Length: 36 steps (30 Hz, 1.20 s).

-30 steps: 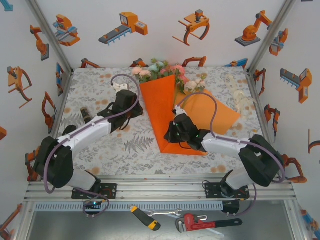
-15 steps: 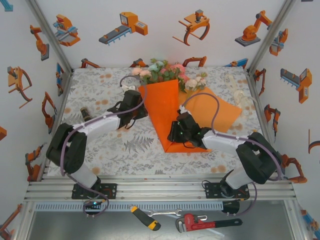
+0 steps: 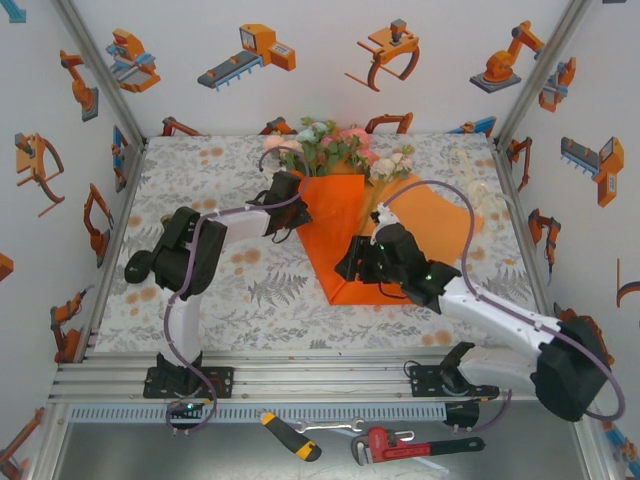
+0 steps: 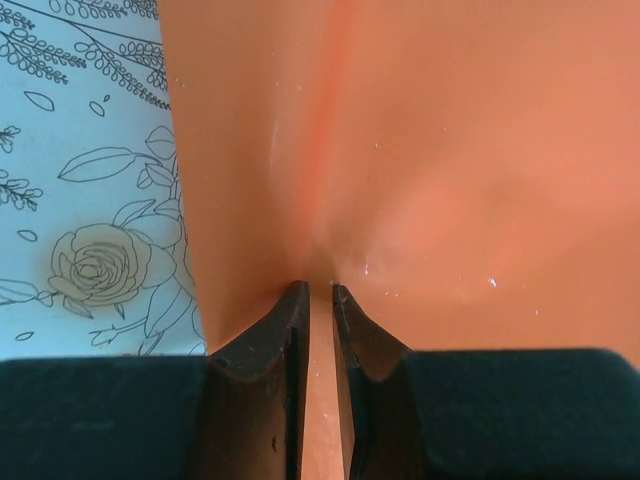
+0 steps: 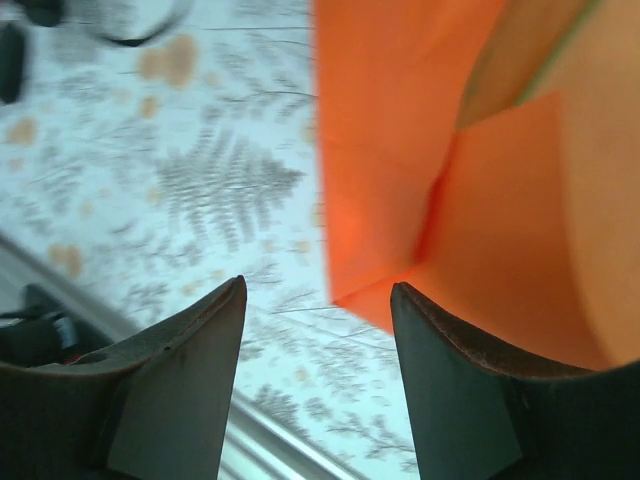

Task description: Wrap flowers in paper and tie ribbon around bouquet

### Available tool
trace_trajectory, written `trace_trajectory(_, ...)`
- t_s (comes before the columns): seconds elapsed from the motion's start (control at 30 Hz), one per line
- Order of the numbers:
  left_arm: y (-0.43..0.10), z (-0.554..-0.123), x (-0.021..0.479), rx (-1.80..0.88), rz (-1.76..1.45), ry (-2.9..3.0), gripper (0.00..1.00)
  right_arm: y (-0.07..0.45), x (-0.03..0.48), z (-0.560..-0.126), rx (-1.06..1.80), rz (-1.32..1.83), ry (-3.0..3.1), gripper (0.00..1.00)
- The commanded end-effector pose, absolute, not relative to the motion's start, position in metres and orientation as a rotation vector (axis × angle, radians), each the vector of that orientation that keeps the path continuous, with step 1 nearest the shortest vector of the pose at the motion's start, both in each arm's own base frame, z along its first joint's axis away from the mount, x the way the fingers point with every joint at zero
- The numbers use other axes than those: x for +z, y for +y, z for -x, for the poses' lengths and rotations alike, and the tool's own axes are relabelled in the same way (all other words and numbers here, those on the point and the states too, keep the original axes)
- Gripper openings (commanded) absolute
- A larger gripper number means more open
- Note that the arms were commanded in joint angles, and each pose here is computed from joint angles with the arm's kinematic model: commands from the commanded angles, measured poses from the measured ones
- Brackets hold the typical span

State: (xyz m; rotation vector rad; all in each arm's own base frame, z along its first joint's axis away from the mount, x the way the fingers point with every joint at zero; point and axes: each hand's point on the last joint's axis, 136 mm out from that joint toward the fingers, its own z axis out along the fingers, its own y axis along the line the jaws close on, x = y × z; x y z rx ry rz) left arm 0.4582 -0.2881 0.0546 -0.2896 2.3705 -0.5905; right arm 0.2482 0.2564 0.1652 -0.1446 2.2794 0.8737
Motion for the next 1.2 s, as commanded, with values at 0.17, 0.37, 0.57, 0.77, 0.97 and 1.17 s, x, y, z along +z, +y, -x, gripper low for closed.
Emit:
trace_trajectory(0.17, -0.277, -0.47, 0.057, -0.592, 0.39, 2.355, 0.21, 0.317, 0.141, -0.251, 1.009, 0.169, 2.307, 0.53)
trace_trajectory(0.37, -0.261, -0.478, 0.059, -0.582, 0.445, 2.343, 0.21, 0.328, 0.081, -0.273, 0.918, 0.188, 2.422, 0.44)
trace_trajectory(0.57, -0.236, -0.51, 0.054, -0.544, 0.485, 2.31, 0.21, 0.308, 0.05, -0.26, 0.885, 0.126, 2.505, 0.39)
trace_trajectory(0.77, -0.224, -0.572, 0.052, -0.653, 0.495, 2.271, 0.2, 0.296, 0.049, -0.249, 0.888, 0.108, 2.514, 0.44)
trace_trajectory(0.97, -0.204, -0.6, 0.103, -0.669, 0.47, 2.211, 0.19, 0.301, 0.07, -0.25, 0.935, 0.13, 2.474, 0.48)
trace_trajectory(1.17, -0.193, -0.529, 0.171, -0.799, 0.477, 2.07, 0.22, 0.288, 0.084, -0.265, 0.889, 0.061, 2.442, 0.5)
